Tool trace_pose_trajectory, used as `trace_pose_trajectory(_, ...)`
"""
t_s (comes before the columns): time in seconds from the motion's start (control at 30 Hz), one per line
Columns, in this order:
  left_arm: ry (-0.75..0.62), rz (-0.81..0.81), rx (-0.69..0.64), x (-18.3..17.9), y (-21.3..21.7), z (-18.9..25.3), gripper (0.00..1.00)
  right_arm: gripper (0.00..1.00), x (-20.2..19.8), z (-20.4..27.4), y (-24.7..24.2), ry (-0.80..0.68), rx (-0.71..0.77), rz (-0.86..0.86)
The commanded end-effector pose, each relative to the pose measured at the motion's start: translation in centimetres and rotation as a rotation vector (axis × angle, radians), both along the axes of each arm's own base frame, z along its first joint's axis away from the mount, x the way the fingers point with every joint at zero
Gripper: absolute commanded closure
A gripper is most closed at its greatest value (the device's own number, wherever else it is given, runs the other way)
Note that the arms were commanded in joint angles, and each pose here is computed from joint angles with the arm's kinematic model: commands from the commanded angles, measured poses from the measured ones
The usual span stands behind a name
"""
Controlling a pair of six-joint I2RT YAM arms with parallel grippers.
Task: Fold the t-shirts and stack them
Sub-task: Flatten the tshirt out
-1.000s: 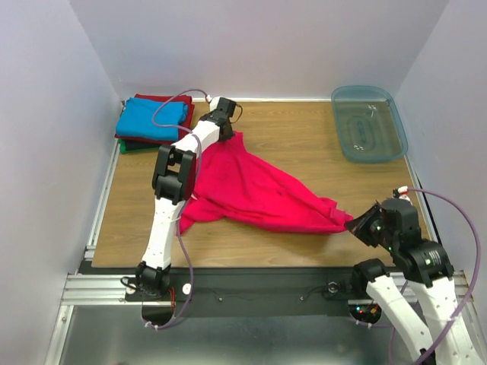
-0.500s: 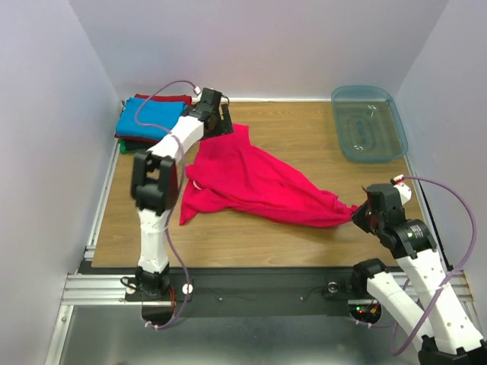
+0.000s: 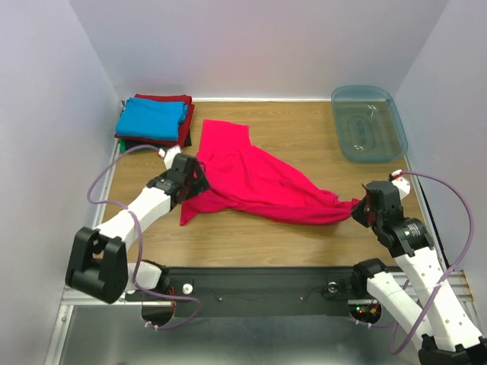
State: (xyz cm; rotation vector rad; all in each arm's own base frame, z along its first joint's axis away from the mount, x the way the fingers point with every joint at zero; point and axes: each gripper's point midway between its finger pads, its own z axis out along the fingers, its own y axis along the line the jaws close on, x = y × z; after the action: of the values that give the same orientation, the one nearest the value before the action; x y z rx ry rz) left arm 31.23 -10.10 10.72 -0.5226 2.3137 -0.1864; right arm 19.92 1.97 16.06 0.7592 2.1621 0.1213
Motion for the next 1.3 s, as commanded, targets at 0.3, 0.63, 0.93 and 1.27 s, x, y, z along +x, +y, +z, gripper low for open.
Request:
trace_pose_trajectory(0.3, 0.145, 0.034, 0.009, -1.8, 0.2, -6.1, 0.37, 0.99, 0.9, 1.3, 0.1, -0.076, -0.002, 0.012)
trace_pose_trajectory(0.63, 0.063, 0.074, 0.006, -1.6, 1.0, -2.4, 1.00, 1.00, 1.0, 1.6, 0.0, -0.086, -0.005, 0.009)
trace_pose_trajectory(0.93, -0.312, -0.018, -0.146, -1.3, -1.2, 12.9, 1.00, 1.00, 2.0, 10.9, -1.2, -0.331, 0.028, -0.073)
trace_pose_trajectory(1.27, -0.820, -0.101, -0.276, -6.2, 0.7, 36.0, 1.00, 1.00, 0.3, 30.7, -2.7, -0.748, 0.044, -0.087)
